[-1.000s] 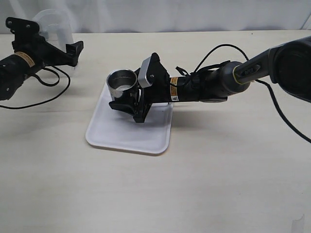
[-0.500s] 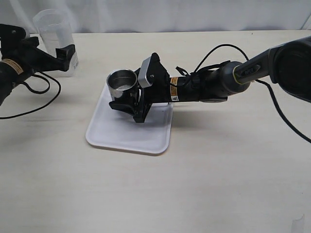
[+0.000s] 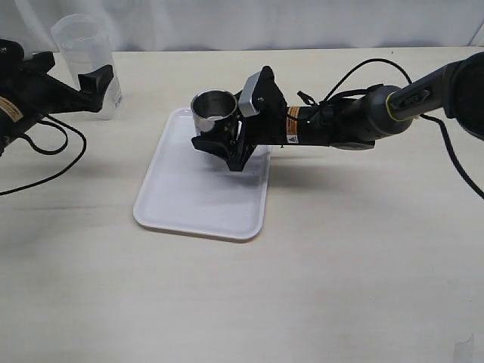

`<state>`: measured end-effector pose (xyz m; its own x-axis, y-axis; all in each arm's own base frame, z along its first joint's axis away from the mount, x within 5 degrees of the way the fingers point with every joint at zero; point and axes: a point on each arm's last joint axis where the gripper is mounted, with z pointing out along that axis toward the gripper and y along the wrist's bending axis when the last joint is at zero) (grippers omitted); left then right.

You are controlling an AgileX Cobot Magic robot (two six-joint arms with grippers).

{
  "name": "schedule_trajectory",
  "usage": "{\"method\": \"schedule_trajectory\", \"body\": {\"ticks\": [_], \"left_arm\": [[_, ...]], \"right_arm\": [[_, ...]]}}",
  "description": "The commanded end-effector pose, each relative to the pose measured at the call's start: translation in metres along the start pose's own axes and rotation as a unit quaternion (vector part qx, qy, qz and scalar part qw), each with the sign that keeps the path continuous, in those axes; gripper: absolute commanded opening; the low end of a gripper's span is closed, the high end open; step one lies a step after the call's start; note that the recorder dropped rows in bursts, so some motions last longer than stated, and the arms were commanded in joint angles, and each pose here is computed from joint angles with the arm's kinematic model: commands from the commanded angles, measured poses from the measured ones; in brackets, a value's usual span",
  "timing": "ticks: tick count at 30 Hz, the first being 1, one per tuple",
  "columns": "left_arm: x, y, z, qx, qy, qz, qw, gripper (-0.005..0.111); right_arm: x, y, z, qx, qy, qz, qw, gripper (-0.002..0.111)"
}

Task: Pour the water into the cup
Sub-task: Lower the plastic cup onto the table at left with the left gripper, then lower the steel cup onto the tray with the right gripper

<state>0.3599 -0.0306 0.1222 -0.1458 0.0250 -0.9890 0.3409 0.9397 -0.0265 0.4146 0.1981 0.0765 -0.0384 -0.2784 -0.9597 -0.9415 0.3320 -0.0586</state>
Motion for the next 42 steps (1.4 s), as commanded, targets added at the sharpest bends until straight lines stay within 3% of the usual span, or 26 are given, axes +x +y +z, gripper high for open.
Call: {"method": "schedule_trajectory", "body": {"ticks": [1, 20, 31, 42], "left_arm": [[-0.012, -0.004, -0.012, 0.002, -0.022, 0.001, 1.0, 0.099], [-0.054, -0.019, -0.055, 0.003, -0.069, 0.018, 0.997, 0.099], [-0.055, -0.019, -0.055, 0.002, -0.066, 0.019, 0.998, 0.099], [-0.055, -0.019, -0.055, 0.002, -0.066, 0.019, 0.998, 0.099]], "right_arm": [[-0.01, -0.007, -0.007, 0.007, -0.024, 0.002, 1.0, 0.004], [-0.002, -0.011, -0.006, 0.033, 0.012, -0.025, 0.999, 0.004], [0.003, -0.033, -0.027, 0.078, 0.005, 0.003, 0.997, 0.004], [0.019, -0.029, -0.021, 0.067, -0.032, 0.041, 0.996, 0.004]]}}
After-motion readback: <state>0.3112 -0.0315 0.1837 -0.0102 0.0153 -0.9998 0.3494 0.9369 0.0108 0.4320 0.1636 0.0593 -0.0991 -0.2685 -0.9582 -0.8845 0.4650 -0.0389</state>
